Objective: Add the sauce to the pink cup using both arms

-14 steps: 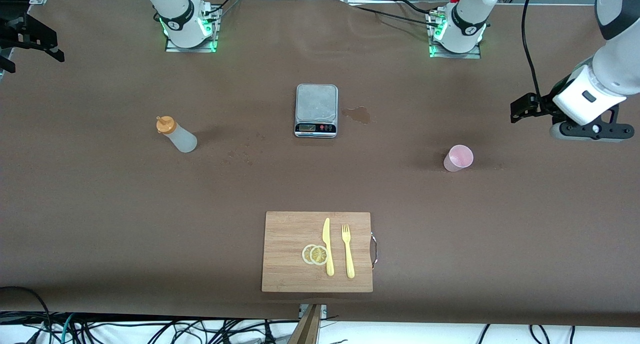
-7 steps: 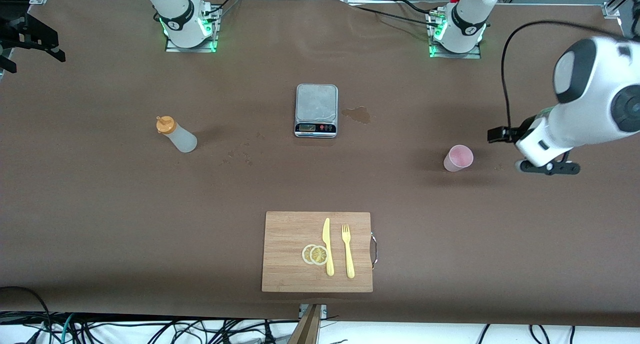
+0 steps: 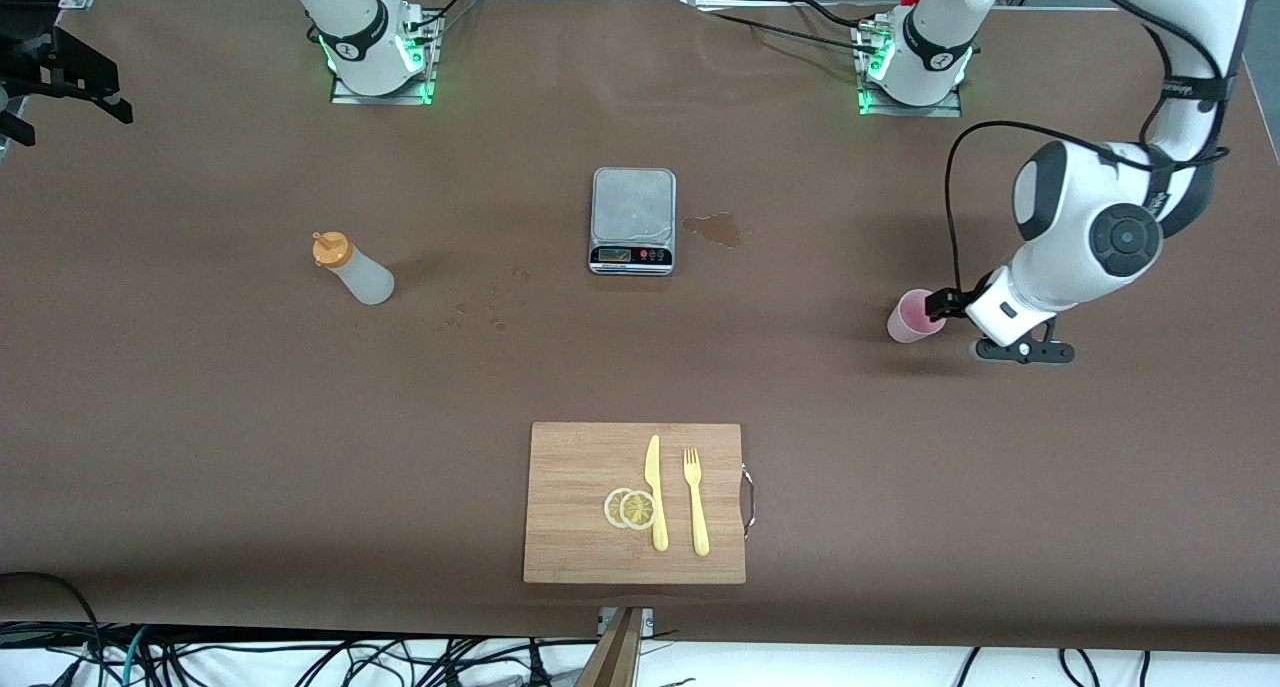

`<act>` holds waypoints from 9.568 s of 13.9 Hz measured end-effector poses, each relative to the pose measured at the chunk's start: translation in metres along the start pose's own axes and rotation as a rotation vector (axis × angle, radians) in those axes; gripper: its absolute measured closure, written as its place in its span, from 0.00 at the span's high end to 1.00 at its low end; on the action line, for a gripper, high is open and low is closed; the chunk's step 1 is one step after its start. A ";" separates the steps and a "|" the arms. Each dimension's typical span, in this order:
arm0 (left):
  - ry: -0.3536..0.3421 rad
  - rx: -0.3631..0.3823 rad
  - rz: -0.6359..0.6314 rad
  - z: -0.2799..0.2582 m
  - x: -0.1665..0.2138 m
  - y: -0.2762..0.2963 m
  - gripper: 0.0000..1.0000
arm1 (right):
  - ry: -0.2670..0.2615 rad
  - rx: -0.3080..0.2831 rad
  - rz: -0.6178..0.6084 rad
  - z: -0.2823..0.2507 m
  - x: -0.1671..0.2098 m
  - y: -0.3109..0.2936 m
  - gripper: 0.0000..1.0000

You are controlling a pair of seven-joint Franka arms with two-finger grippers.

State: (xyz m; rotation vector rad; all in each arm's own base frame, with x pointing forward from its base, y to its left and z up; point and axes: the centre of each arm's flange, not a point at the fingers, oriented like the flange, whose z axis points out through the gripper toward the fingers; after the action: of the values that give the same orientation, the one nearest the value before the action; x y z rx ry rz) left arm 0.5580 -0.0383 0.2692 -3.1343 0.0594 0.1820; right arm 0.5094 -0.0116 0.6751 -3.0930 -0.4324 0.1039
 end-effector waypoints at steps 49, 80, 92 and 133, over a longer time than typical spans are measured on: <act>-0.080 0.014 -0.053 -0.188 -0.034 0.287 1.00 | 0.221 0.464 -0.810 0.162 0.008 0.097 1.00; 0.002 -0.001 0.081 -0.296 -0.043 0.039 1.00 | 1.025 0.984 -1.259 0.547 -0.006 0.073 0.99; -0.004 -0.001 0.081 -0.295 -0.044 0.039 1.00 | 0.943 0.954 -1.320 0.494 0.055 0.013 0.27; -0.026 -0.026 0.068 -0.290 -0.043 0.035 1.00 | -0.257 -0.070 -1.231 0.384 0.021 -0.466 0.20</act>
State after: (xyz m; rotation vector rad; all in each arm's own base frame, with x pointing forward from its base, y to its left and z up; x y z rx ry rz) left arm 0.5470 -0.0723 0.5623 -3.1576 0.1645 0.2254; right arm 0.3758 0.4449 0.3028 -2.2845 -2.1800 0.4348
